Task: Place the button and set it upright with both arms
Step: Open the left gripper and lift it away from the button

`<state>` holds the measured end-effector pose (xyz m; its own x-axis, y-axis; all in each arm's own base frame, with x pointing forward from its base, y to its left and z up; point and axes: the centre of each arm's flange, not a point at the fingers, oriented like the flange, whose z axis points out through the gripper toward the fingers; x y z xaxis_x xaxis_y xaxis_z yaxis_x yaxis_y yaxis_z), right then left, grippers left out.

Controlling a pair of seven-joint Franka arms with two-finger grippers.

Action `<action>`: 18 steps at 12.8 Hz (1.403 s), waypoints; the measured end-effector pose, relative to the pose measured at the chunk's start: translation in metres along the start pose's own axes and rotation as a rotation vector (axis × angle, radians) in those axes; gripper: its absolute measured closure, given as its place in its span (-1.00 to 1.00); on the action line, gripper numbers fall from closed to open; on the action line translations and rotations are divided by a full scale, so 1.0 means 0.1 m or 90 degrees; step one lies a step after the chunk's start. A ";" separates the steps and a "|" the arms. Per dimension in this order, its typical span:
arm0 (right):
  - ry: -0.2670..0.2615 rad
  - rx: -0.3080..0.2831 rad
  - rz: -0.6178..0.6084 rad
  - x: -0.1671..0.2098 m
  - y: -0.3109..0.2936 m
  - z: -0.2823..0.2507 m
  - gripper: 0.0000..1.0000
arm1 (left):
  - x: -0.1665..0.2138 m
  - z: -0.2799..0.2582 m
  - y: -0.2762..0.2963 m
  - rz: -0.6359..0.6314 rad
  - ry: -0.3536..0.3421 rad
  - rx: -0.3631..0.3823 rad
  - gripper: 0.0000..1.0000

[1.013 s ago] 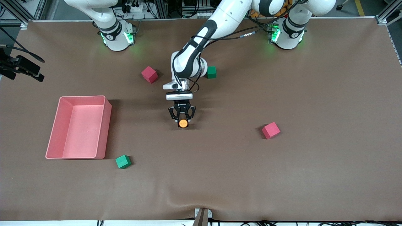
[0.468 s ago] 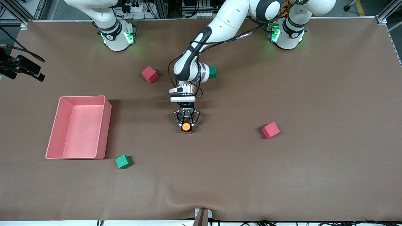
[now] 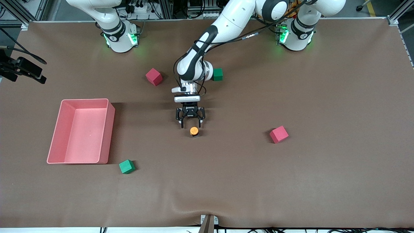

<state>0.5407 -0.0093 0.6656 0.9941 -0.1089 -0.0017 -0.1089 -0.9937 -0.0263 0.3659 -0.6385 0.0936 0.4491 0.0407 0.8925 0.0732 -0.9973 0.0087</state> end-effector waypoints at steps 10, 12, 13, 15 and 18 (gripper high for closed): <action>-0.003 0.000 0.002 0.00 0.02 0.01 -1.00 | 2.30 -1.13 -0.07 -0.106 -0.313 0.208 -1.00; -0.003 0.000 0.003 0.00 0.02 0.01 -1.00 | 3.17 -1.03 -0.57 -0.055 -0.371 0.235 -1.00; -0.004 0.000 0.003 0.00 0.02 0.01 -1.00 | 3.59 -0.94 -0.85 -0.037 -0.414 0.223 -1.00; -0.004 0.000 0.003 0.01 0.02 0.02 -1.00 | 4.29 -0.72 -1.53 -0.027 -0.491 0.204 -1.00; -0.005 0.000 0.003 0.01 0.02 0.02 -1.00 | 4.62 -0.53 -2.23 -0.026 -0.564 0.241 -1.00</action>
<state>0.5413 -0.0115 0.6637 0.9936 -0.1129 -0.0091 -0.1131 -0.9932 -0.0258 0.5096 -0.4008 0.5283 0.9378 0.2614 0.2285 0.3165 -0.9144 -0.2525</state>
